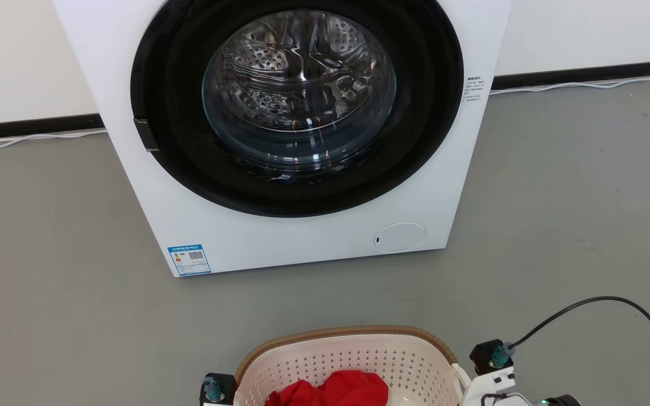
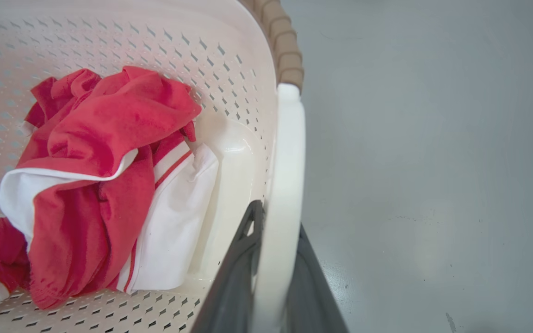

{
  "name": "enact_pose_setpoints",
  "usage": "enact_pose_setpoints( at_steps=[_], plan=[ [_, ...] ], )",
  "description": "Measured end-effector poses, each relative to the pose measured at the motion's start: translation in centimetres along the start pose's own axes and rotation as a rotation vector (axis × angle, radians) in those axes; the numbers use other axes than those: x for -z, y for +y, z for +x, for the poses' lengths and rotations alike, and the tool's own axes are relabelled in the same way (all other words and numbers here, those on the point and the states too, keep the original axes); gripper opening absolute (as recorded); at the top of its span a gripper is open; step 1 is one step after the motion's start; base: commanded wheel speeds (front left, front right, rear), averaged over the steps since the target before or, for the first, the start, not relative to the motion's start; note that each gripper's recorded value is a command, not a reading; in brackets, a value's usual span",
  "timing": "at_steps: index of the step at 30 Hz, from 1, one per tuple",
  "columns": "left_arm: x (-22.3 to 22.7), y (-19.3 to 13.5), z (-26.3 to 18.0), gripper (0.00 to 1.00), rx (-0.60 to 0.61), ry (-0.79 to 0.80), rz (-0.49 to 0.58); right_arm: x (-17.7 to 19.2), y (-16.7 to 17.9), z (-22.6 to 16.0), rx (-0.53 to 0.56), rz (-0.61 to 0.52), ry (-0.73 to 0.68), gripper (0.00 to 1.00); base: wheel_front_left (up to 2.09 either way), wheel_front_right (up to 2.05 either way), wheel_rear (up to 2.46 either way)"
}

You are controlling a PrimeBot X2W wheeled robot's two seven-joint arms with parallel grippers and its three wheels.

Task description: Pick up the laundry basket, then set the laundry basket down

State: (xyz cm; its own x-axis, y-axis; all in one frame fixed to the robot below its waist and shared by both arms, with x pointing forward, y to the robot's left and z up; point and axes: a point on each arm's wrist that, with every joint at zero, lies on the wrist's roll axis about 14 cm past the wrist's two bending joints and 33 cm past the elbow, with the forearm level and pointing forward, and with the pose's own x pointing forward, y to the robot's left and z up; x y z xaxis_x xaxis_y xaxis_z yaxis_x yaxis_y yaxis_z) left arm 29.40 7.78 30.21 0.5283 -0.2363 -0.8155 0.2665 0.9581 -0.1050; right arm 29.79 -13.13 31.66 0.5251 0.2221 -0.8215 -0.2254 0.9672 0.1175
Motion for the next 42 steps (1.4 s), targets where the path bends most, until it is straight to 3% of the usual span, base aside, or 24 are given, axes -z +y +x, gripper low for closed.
enact_pose_setpoints(
  at_steps=[30, 42],
  plan=[
    [-0.1, 0.4, 0.7, 0.0, -0.007, 0.021, -0.008, 0.2, 0.2, 0.8, -0.012, 0.011, 0.001, 0.0, 0.0, 0.0, 0.0],
    [-7.9, 2.7, 4.5, 0.0, -0.028, -0.106, -0.017, -8.2, -1.5, 4.2, -0.008, -0.008, -0.18, 0.0, 0.0, 0.0, 0.0]
  ],
)
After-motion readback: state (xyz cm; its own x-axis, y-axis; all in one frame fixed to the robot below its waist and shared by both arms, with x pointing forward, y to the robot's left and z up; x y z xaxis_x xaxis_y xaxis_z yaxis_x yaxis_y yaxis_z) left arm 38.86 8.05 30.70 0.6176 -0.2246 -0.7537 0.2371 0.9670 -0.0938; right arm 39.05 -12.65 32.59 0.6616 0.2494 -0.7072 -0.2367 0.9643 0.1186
